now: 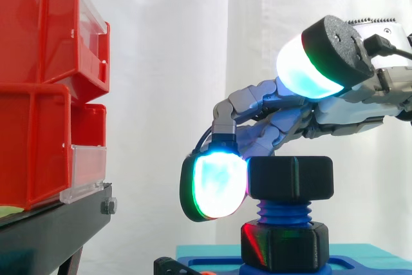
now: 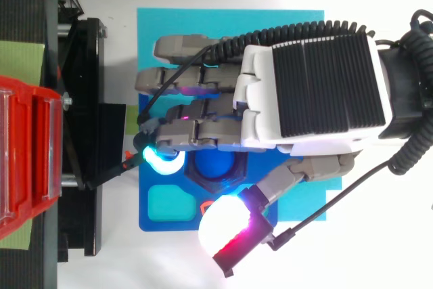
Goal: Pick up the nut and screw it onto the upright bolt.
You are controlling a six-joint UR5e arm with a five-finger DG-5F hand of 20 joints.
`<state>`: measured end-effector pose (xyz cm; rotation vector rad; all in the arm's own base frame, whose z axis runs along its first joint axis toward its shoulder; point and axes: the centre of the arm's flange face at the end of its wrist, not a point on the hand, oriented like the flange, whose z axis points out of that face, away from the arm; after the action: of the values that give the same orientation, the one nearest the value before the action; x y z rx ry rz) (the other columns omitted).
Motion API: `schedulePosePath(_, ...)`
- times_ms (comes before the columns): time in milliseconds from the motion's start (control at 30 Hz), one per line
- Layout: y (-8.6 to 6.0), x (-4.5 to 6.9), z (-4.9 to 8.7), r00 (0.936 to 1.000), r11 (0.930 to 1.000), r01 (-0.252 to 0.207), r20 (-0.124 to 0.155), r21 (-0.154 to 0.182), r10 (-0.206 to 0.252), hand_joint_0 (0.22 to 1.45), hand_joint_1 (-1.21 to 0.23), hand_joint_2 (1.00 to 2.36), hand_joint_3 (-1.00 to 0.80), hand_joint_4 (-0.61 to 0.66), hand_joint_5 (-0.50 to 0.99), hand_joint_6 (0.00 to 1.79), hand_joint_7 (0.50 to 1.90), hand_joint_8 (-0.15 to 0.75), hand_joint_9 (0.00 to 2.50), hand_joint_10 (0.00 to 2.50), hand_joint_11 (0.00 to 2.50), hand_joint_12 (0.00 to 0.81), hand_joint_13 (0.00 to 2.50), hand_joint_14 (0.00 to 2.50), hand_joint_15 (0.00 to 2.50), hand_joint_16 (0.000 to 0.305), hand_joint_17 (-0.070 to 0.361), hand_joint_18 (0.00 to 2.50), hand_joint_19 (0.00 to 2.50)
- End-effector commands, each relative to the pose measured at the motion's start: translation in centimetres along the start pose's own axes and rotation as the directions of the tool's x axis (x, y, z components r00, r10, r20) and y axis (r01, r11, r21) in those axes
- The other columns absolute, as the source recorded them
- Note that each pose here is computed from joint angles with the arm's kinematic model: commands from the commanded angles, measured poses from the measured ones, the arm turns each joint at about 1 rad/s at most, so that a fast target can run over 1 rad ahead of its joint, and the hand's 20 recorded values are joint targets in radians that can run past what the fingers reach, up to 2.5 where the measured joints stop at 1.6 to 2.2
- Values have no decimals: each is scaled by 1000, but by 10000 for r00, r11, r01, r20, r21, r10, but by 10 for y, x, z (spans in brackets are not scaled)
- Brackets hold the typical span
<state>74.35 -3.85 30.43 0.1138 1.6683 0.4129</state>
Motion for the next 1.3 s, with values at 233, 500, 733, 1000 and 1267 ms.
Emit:
schedulePosePath(233,-4,-1,-2,10000,10000,-9,-35,-39,9,498,-66,1000,-500,195,-64,503,1278,305,782,0,0,238,416,0,0,23,52,49,0)
schedulePosePath(500,-10,-3,-3,10000,10000,-17,-24,-11,17,503,-84,1000,-500,209,-61,502,1300,310,818,0,0,237,465,0,0,21,48,105,0)
schedulePosePath(733,-12,-4,-4,10000,10000,-16,9,-55,16,507,-106,1000,-500,206,-56,502,1318,309,862,0,0,236,517,0,0,21,47,143,0)
schedulePosePath(1000,-16,-5,-5,10000,10000,-19,39,-17,19,511,-143,1000,-500,203,-26,501,1429,322,961,2,0,232,616,0,0,19,42,223,0)
schedulePosePath(1267,-22,-8,-7,10000,10000,-23,49,-86,24,517,-132,1000,-500,223,2,548,1376,320,1042,0,0,230,674,0,0,18,41,270,0)
